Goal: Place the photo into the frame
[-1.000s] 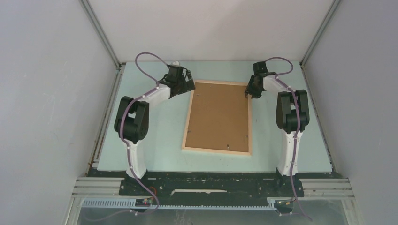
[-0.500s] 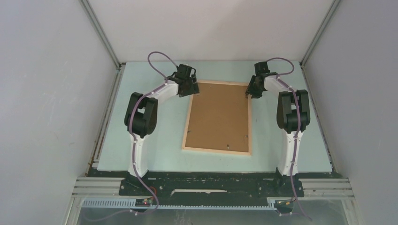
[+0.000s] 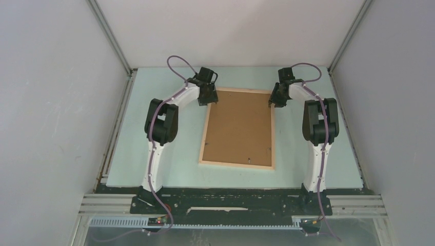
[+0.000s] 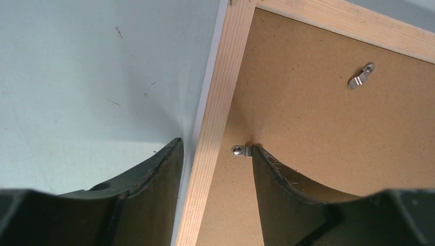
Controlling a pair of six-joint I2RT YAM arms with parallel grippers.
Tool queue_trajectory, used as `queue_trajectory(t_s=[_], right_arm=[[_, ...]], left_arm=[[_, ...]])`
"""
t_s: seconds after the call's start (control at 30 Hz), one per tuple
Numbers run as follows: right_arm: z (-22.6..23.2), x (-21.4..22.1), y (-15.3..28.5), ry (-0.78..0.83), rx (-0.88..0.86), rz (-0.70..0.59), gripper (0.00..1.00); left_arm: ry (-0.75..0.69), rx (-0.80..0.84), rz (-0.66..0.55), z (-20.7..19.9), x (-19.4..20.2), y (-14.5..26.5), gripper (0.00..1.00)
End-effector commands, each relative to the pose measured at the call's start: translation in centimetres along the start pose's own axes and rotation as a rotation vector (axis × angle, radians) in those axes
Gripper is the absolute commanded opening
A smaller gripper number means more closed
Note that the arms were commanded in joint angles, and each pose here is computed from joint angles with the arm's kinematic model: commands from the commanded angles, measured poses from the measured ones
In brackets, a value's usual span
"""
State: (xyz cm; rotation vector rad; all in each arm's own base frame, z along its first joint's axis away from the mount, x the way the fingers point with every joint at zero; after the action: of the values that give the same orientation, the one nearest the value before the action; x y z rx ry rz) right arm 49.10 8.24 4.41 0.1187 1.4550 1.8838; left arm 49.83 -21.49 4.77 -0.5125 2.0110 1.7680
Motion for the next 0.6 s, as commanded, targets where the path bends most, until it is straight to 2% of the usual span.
queue_trajectory(t_s=[0.0,0.07,0.23,0.57], right_arm=[[1.2,0.1,0.5,0.016,-0.043,-0.003,0.40],[1.2,0.1,0.5,0.015,-0.043,-0.001,0.40],[1.3,0.3,0.3,0.014,-0.055,0.011,0.40],[1.4,0.2,0.4,0.016,-0.061,0.012,0.40]], left_arm=[[0.027,-0.036,-0.002,0.3,-1.0,0.0,0.55],[0.025,-0.030,0.020,0.3,-0.1,0.0,0.53],[0.020,-0.022,-0.055,0.6,-0.7,1.7,0.56],[0.012,0.034,-0.070,0.4,-0.4,2.9,0.58]])
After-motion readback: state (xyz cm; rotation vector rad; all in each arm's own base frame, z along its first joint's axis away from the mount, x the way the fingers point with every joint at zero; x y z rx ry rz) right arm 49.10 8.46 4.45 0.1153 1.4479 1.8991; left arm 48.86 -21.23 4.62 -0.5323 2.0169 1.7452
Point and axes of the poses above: each gripper's point midway between its finger pads, its own y axis back along the fingers, its own z axis along the line the jaws close on, x = y × z, the point moved 2 cm from there along y, back along the fingers, and after that the axes turned 13 degrees about -y, right-handed, at the moved point
